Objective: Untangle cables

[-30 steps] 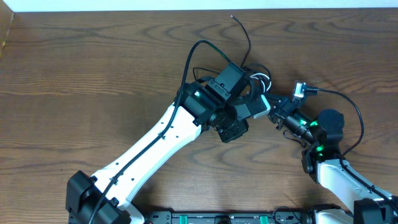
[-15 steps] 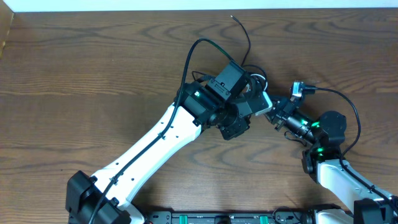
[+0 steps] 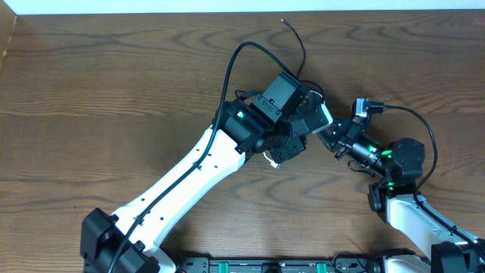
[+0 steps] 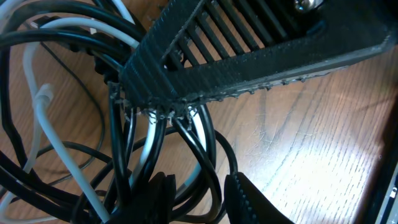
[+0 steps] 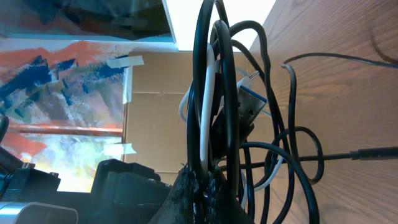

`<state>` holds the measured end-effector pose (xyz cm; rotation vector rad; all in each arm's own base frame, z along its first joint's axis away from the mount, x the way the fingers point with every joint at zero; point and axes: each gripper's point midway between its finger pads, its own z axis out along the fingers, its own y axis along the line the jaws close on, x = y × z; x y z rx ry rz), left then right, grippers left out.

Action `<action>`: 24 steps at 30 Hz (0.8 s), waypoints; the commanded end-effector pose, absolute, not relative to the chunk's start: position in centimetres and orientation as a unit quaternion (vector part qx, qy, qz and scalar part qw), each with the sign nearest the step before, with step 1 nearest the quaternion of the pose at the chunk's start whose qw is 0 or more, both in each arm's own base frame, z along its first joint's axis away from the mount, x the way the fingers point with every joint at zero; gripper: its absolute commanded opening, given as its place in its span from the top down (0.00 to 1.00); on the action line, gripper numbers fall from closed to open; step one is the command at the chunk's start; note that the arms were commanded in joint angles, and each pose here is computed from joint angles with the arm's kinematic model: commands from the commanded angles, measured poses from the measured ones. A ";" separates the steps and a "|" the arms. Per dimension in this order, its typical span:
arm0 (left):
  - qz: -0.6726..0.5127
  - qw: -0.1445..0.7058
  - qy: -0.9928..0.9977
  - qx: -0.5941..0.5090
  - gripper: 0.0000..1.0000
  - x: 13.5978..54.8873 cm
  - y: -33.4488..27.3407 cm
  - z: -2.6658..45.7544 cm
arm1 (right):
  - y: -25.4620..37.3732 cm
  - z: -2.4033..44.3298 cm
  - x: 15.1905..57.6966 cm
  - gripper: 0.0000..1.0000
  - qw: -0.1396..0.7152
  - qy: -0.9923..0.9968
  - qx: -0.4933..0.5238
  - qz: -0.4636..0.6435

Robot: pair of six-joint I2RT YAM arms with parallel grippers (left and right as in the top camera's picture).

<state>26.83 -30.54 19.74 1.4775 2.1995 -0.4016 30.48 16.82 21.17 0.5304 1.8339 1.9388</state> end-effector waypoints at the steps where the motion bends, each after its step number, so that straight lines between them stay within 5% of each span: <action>1: -0.133 0.223 0.800 0.541 0.71 27.1 -30.3 19.0 | 17.2 22.0 30.0 0.99 0.203 0.656 0.176 0.705; 7: -0.164 0.216 0.793 0.546 0.92 26.3 -31.1 19.2 | 17.2 22.0 29.9 0.99 0.202 0.657 0.175 0.705; 24: -0.218 0.218 0.821 0.480 0.92 26.3 -32.5 20.1 | 17.1 22.0 30.1 0.90 0.204 0.655 0.180 0.705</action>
